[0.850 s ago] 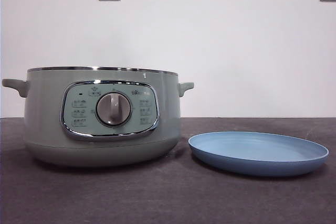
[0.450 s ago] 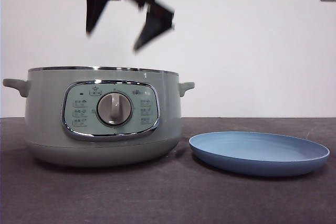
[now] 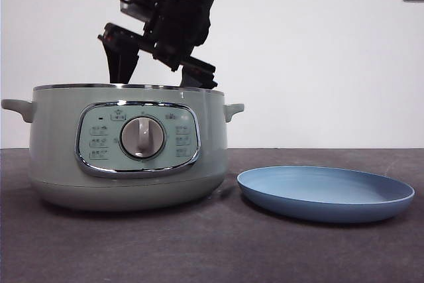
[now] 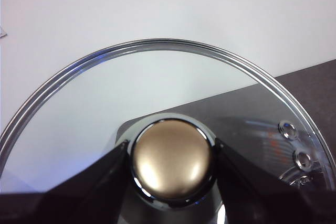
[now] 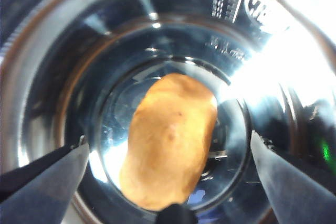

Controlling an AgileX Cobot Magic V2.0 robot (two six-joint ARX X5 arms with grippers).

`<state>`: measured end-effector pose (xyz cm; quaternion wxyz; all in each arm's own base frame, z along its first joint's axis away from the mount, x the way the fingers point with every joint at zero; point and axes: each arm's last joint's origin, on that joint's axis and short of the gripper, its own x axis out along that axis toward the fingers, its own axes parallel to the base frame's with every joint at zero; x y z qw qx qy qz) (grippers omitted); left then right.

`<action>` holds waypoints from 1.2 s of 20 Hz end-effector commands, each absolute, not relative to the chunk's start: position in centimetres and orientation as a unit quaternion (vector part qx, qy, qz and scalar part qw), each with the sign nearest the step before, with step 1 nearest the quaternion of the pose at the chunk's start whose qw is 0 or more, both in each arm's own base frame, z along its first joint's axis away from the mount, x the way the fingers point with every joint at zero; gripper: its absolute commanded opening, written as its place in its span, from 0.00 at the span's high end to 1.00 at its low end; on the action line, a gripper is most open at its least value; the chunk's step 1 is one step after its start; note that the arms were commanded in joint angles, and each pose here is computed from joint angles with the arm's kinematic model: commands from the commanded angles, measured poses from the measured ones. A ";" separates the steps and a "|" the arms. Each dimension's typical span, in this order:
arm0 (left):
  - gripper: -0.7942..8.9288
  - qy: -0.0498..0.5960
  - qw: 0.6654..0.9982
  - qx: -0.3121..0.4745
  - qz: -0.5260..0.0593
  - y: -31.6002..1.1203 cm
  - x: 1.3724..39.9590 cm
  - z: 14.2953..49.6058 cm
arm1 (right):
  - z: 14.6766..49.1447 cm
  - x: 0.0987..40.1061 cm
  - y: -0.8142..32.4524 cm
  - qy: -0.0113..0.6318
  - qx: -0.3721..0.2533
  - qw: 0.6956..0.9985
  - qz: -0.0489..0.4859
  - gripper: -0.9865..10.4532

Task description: Take the potato out from the steamer,put the potato on the plate,close the lid

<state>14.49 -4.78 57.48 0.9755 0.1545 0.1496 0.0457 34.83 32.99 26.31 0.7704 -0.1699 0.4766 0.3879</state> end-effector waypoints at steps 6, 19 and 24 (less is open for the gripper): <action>0.93 0.161 0.973 0.158 0.047 -4.4 13.5 57.4 | 22.9 35.0 34.6 0.496 -0.187 0.753 0.390 0.61; 0.93 0.176 0.971 0.160 0.016 -5.2 15.0 56.9 | 35.3 32.8 30.0 0.470 -0.192 0.773 0.379 0.92; 0.93 0.202 0.965 0.155 -0.069 -6.8 17.5 56.0 | 44.7 30.0 21.9 0.375 -0.193 0.876 0.235 0.92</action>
